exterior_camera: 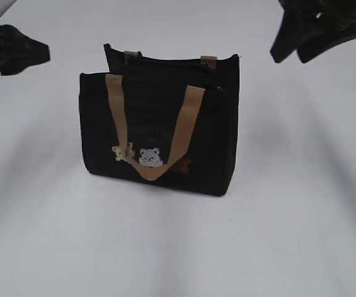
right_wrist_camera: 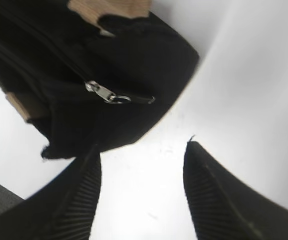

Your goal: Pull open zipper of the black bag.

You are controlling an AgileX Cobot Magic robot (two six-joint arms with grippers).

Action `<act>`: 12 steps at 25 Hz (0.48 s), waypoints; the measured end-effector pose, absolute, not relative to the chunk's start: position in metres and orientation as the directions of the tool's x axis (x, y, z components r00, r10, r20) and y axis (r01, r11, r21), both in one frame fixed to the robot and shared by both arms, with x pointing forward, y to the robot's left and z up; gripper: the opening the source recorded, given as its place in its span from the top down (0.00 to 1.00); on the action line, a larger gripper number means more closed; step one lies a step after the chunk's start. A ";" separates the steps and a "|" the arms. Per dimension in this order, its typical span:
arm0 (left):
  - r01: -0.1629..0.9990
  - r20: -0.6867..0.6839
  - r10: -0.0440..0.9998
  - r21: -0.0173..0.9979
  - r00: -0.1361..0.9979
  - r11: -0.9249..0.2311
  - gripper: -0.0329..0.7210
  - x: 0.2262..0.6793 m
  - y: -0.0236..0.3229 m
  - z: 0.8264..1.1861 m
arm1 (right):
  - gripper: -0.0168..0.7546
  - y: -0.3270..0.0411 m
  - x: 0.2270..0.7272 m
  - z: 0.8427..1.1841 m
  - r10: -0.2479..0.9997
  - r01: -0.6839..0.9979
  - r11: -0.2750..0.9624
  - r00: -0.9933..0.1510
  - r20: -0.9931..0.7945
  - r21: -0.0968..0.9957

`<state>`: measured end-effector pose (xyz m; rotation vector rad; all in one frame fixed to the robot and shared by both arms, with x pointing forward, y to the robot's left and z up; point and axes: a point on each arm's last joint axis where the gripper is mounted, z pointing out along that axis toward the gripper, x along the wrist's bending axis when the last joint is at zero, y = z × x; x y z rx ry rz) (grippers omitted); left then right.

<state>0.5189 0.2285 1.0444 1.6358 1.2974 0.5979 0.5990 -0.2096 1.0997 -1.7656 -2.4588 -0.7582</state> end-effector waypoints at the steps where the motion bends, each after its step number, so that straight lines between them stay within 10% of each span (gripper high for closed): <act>1: 0.471 -0.189 0.939 0.882 0.287 0.034 0.43 0.509 0.233 1.049 | 0.44 -0.214 0.589 1.104 0.901 0.901 0.232 -0.341 0.267 0.367; 7: 0.454 -0.333 0.917 0.867 0.218 0.207 0.44 0.449 0.244 1.054 | 0.44 -0.233 0.512 1.102 0.930 0.922 0.232 -0.304 0.206 0.310; 12: 0.551 -0.308 0.828 0.835 0.469 -0.002 0.48 0.411 0.229 1.051 | 0.44 -0.244 0.446 1.109 0.931 0.908 0.226 -0.308 0.198 0.352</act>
